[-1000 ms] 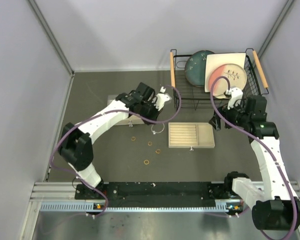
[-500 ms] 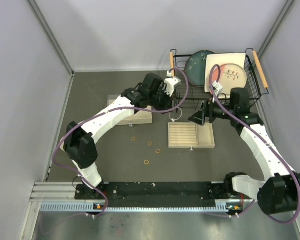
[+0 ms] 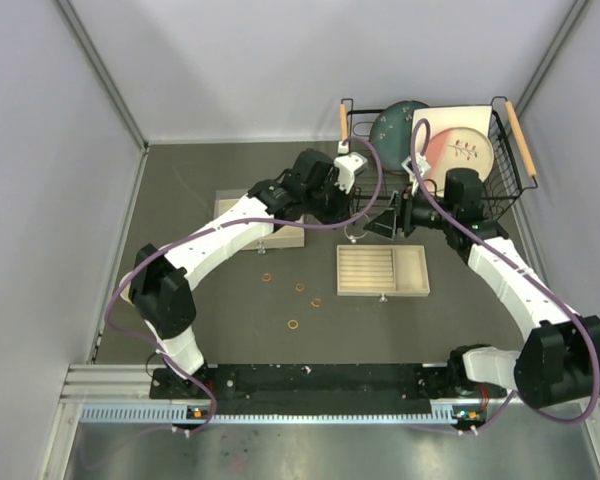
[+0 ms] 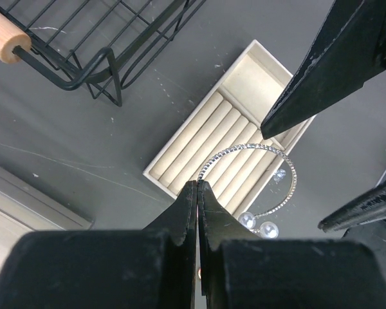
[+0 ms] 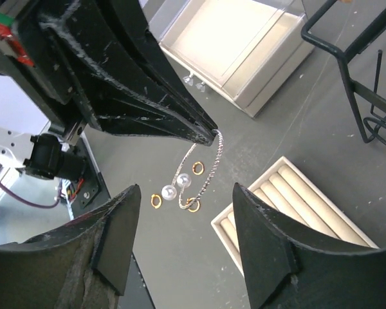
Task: Organize the mixed jewelry
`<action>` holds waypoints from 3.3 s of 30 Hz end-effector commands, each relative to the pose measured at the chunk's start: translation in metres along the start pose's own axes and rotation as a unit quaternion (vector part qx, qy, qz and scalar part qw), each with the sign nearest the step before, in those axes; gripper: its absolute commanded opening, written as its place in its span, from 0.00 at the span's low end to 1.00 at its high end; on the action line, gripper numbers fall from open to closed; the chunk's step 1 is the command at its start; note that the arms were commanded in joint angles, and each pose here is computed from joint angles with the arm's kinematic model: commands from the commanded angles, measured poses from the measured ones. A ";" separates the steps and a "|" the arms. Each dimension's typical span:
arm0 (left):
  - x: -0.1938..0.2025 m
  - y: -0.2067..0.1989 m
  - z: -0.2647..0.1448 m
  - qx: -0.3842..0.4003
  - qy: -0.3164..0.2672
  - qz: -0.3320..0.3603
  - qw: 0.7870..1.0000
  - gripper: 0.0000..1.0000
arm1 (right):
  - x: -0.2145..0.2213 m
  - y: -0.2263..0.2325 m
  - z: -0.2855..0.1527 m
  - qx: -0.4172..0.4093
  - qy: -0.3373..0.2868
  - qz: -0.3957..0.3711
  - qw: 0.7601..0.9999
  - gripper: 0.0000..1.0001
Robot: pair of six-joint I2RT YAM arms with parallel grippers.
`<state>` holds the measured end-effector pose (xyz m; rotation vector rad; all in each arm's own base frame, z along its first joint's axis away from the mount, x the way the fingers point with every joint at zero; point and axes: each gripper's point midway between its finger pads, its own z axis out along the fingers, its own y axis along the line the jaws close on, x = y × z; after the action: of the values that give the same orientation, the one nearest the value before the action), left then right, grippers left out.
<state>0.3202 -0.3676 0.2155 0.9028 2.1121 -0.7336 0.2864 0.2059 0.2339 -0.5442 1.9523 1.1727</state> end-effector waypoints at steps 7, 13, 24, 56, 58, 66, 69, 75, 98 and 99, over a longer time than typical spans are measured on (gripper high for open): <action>-0.037 -0.008 -0.017 -0.002 -0.065 0.011 0.998 0.00 | -0.012 -0.004 0.011 -0.005 -0.016 -0.018 1.000 0.41; -0.037 -0.009 -0.016 0.001 -0.068 0.008 0.998 0.00 | -0.008 -0.004 0.017 -0.011 -0.005 -0.011 1.000 0.22; -0.037 -0.011 -0.029 0.002 -0.088 0.018 0.996 0.33 | -0.004 -0.009 0.009 0.021 0.007 -0.017 1.000 0.00; 0.035 0.027 -0.056 -0.087 -0.055 0.096 0.990 0.75 | 0.096 -0.107 -0.083 0.202 0.139 0.012 0.969 0.00; 0.038 0.027 -0.055 -0.085 -0.052 0.097 0.990 0.75 | 0.101 -0.112 -0.083 0.206 0.150 0.018 0.967 0.00; 0.042 0.024 -0.053 -0.074 -0.048 0.097 0.991 0.75 | 0.110 -0.131 -0.081 0.222 0.175 0.044 0.958 0.00; 0.044 0.024 -0.051 -0.071 -0.043 0.097 0.992 0.75 | 0.112 -0.137 -0.078 0.224 0.181 0.054 0.956 0.00; 0.048 0.025 -0.046 -0.069 -0.037 0.091 0.993 0.74 | 0.112 -0.144 -0.073 0.223 0.178 0.070 0.956 0.00; 0.053 0.024 -0.037 -0.058 -0.030 0.083 0.994 0.74 | 0.124 -0.158 -0.056 0.205 0.177 0.109 0.956 0.00; 0.053 0.024 -0.037 -0.058 -0.031 0.083 0.994 0.74 | 0.124 -0.159 -0.056 0.206 0.178 0.108 0.956 0.00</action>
<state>0.2936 -0.3014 0.1838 0.9866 2.0127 -0.5095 0.2847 0.0830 0.0586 -0.3294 2.5860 0.7814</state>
